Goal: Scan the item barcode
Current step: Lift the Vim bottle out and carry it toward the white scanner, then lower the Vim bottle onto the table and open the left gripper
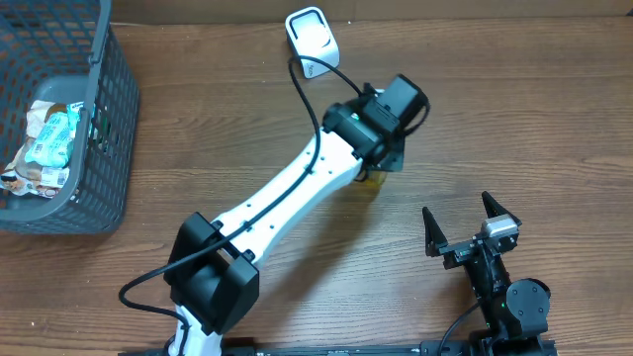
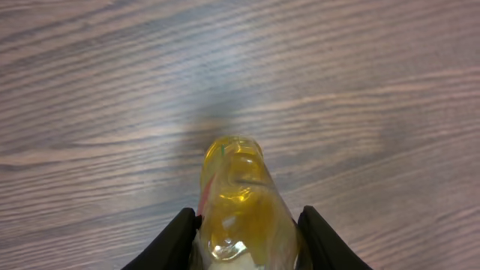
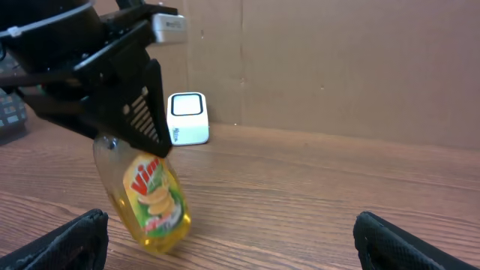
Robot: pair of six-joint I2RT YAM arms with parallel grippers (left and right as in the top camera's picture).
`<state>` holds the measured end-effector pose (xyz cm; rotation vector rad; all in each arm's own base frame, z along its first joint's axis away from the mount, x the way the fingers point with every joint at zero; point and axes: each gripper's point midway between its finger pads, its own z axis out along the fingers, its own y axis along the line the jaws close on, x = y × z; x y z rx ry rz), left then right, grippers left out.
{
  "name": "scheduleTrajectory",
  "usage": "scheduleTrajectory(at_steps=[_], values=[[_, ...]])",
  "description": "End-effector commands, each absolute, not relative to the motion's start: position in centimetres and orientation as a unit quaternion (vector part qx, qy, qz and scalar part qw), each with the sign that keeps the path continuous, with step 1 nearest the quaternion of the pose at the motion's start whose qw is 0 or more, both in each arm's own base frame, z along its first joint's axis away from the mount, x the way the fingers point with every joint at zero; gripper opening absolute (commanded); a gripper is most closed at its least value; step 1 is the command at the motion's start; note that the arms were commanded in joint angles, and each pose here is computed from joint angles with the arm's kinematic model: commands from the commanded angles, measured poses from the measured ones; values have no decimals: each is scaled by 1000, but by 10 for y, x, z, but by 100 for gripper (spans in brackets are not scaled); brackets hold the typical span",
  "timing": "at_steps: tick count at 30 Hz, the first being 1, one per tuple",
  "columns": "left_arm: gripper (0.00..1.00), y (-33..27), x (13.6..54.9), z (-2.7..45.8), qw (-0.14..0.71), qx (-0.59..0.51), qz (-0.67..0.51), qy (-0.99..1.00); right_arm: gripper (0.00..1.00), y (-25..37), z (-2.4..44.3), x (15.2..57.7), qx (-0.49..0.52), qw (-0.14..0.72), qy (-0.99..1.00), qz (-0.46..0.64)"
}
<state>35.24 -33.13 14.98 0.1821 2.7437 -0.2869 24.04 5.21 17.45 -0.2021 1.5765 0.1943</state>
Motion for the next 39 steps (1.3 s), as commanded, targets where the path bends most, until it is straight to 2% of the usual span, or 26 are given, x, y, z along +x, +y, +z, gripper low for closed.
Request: scheduleTrajectory(at_steps=[1, 7, 13, 14, 18, 19, 20, 26, 29, 34, 39], values=[[13, -335, 354, 129, 192, 60, -70, 977, 100, 53, 172, 240, -92, 696, 706, 88], [18, -339, 362, 113, 197, 60, -60, 977, 100, 53, 172, 240, -92, 696, 706, 88], [26, -342, 361, 111, 192, 61, -66, 977, 100, 53, 172, 240, -93, 696, 706, 88], [33, -342, 361, 111, 192, 61, -65, 977, 100, 53, 172, 240, -92, 696, 706, 88], [43, -342, 357, 109, 186, 65, -65, 978, 100, 53, 172, 240, -92, 696, 706, 88], [50, -342, 356, 109, 184, 65, -64, 979, 100, 53, 172, 240, -93, 696, 706, 88], [68, -340, 355, 108, 181, 65, -61, 979, 100, 53, 172, 240, -93, 696, 706, 88], [78, -346, 355, 112, 181, 91, -72, 977, 100, 53, 172, 240, -93, 696, 706, 88], [83, -350, 363, 126, 200, 104, -82, 971, 100, 53, 172, 240, -92, 696, 706, 88], [89, -352, 386, 180, 252, 112, -107, 955, 100, 53, 172, 240, -93, 696, 706, 88], [88, -335, 408, 233, 290, 105, -119, 944, 100, 53, 172, 240, -92, 696, 706, 88]])
